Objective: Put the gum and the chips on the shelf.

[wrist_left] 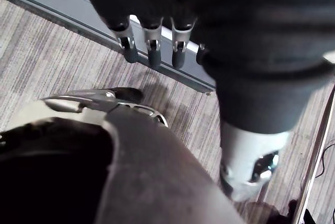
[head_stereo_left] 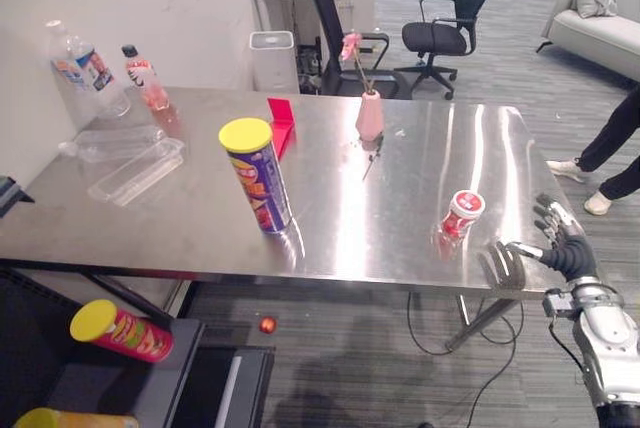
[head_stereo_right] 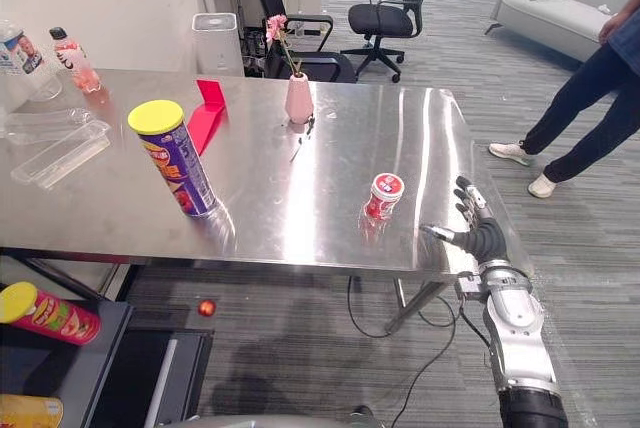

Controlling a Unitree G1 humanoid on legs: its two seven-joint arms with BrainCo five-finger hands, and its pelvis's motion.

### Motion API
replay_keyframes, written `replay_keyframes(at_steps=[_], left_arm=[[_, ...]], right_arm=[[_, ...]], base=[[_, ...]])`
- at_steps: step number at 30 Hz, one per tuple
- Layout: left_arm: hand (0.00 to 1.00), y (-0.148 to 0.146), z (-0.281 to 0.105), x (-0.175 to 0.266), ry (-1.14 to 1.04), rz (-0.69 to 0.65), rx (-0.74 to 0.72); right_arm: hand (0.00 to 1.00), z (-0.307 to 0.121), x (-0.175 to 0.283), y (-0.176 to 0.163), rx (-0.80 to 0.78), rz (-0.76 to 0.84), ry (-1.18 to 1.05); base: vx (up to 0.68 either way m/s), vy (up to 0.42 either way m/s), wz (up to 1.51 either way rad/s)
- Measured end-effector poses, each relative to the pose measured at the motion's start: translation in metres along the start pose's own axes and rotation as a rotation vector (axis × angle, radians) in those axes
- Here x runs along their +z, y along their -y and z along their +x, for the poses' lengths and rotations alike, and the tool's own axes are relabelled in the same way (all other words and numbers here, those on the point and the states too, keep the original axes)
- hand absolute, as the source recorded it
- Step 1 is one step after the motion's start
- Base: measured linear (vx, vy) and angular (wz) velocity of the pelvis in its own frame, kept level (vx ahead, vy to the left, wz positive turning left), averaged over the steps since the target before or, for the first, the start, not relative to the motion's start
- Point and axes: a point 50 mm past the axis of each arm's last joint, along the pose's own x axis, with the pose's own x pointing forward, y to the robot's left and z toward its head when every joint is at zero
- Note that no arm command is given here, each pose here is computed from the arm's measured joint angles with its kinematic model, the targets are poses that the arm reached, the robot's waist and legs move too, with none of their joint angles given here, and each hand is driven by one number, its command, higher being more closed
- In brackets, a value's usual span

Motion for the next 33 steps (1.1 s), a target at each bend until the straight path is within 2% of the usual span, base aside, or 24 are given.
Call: replay_keyframes(at_steps=[19, 33], left_arm=[[0.0, 0.004, 0.0, 0.003, 0.009, 0.009, -0.017], [0.0, 0.008, 0.0, 0.009, 0.037, 0.016, -0.031]], right_arm=[[0.0, 0.012, -0.007, -0.014, 0.054, -0.026, -0.035], [0.0, 0.026, 0.003, -0.014, 0.023, -0.026, 0.003]], base=[[0.0, -0.007, 0.08], [0.0, -0.002, 0.04]])
